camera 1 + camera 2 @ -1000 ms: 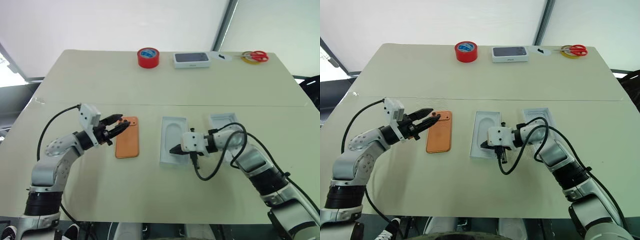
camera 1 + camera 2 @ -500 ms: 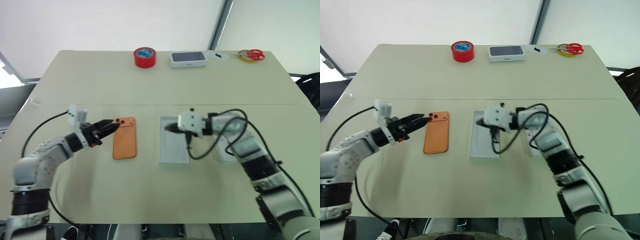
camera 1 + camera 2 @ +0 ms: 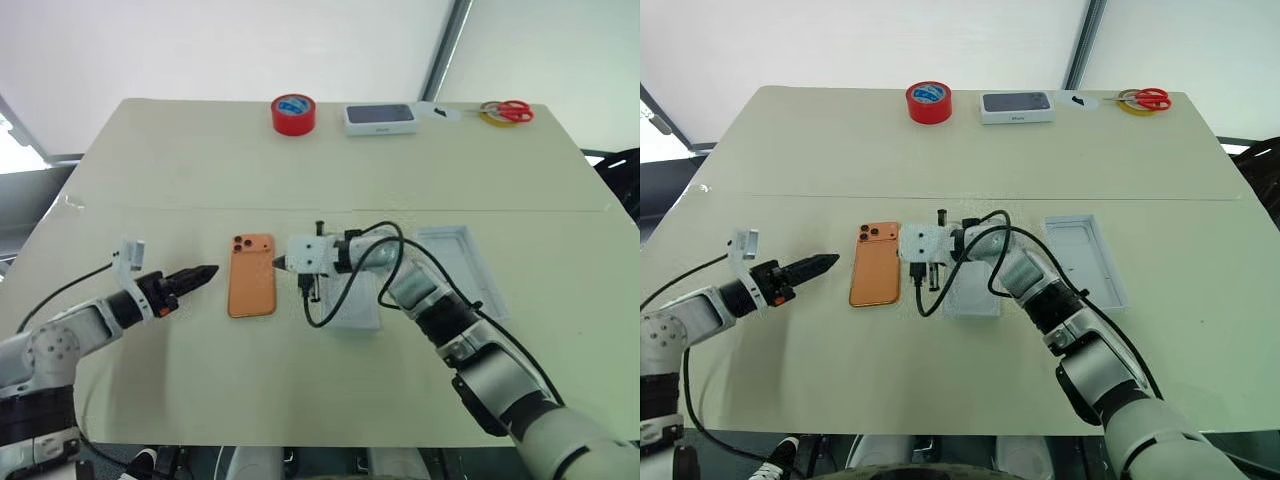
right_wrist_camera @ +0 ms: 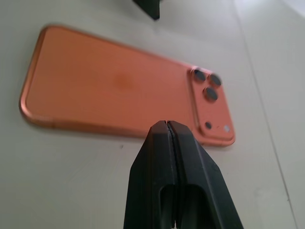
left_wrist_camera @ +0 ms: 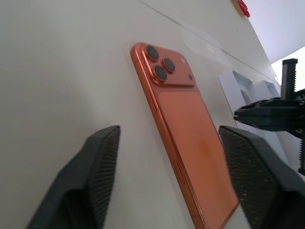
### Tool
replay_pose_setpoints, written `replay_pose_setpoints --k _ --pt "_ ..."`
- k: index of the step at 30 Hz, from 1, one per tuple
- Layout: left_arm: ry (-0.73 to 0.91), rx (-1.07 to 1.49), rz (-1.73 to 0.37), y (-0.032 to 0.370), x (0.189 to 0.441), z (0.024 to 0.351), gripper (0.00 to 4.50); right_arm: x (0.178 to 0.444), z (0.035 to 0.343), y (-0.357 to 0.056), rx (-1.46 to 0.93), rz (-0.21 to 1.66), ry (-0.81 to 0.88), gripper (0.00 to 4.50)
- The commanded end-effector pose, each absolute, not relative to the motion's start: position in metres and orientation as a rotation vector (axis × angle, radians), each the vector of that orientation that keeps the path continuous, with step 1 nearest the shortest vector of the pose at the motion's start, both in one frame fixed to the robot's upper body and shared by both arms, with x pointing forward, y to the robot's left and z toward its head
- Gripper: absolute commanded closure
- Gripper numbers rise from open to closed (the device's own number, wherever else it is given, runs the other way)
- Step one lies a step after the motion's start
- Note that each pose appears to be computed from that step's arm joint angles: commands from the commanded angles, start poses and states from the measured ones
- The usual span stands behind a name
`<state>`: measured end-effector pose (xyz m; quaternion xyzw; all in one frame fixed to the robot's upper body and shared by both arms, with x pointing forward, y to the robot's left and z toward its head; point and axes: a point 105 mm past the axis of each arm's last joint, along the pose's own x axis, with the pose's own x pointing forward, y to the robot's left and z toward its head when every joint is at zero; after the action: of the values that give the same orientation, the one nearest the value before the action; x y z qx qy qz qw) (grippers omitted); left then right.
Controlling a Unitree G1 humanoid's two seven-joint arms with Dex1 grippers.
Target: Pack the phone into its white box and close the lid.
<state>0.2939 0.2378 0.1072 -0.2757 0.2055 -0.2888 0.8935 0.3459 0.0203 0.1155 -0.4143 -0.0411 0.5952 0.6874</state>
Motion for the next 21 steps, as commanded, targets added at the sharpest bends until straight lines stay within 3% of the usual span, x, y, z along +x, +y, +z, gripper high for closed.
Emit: replay_pose_setpoints --k 1,14,21 --pt "0.402 -0.571 -0.617 0.236 0.291 0.121 0.03 0.345 0.125 0.027 -0.969 1.350 -0.129 4.50" --pt "0.632 -0.563 -0.650 0.195 0.291 0.097 0.03 0.350 0.101 0.031 -1.118 1.367 0.010 4.50" --pt "0.686 -0.615 -0.699 0.168 0.294 0.088 0.03 0.344 0.102 0.034 -1.137 1.397 -0.008 4.50"
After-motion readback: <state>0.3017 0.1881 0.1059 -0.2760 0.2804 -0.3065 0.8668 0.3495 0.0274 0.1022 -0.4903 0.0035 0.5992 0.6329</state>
